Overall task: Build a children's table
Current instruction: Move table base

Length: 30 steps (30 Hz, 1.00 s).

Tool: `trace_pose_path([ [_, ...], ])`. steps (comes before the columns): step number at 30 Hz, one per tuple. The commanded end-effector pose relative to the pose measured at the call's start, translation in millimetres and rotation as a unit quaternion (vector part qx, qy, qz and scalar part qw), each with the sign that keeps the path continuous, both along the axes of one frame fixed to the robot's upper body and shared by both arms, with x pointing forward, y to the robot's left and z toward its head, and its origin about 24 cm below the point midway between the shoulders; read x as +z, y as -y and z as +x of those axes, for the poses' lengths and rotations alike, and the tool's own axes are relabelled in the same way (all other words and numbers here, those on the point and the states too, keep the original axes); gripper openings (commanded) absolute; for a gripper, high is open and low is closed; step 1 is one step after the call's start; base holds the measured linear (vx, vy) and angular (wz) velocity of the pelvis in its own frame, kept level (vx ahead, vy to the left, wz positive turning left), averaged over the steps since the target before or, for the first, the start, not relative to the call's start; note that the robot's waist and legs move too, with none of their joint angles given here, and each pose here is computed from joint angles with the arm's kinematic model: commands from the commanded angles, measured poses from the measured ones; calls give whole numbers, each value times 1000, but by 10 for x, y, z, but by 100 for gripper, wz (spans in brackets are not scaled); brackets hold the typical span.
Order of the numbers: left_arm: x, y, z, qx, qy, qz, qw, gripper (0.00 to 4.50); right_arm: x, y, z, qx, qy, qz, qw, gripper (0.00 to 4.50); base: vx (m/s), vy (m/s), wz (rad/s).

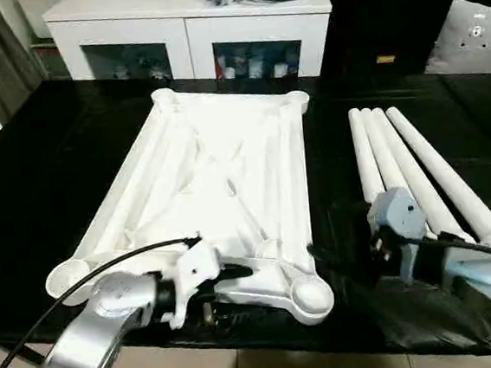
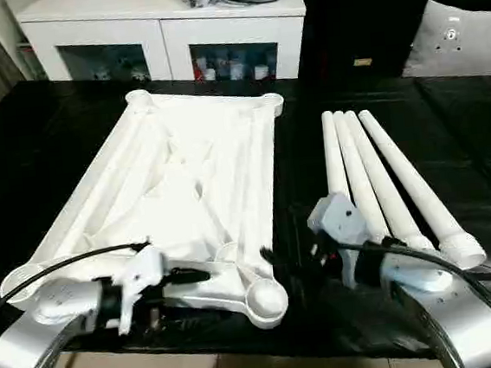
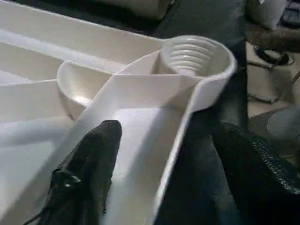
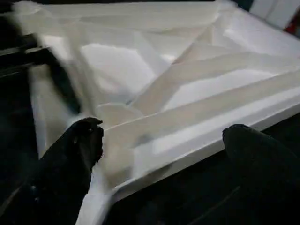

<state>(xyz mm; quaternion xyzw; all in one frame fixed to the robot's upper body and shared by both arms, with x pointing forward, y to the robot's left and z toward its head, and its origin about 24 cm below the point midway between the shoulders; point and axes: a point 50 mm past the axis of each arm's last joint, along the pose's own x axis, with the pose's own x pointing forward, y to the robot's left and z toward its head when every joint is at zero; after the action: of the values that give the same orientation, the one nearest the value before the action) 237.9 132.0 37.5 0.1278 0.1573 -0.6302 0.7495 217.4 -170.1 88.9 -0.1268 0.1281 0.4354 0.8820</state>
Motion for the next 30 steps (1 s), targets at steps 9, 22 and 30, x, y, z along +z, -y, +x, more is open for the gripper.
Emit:
trace_pose_path([
  [9, -240, -50, 142, -3, -10, 64, 998, 251, 19, -79, -187, 42, -35, 30, 998, 450, 0, 0, 0],
  [22, -408, -48, 371, 30, -8, 90, 995, 158, 43, -17, -167, 47, -29, 17, 998, 450, 0, 0, 0],
  [30, -476, -28, 553, 67, -5, 100, 993, 116, 92, 39, -21, -14, 3, 36, 999, 450, 0, 0, 0],
])
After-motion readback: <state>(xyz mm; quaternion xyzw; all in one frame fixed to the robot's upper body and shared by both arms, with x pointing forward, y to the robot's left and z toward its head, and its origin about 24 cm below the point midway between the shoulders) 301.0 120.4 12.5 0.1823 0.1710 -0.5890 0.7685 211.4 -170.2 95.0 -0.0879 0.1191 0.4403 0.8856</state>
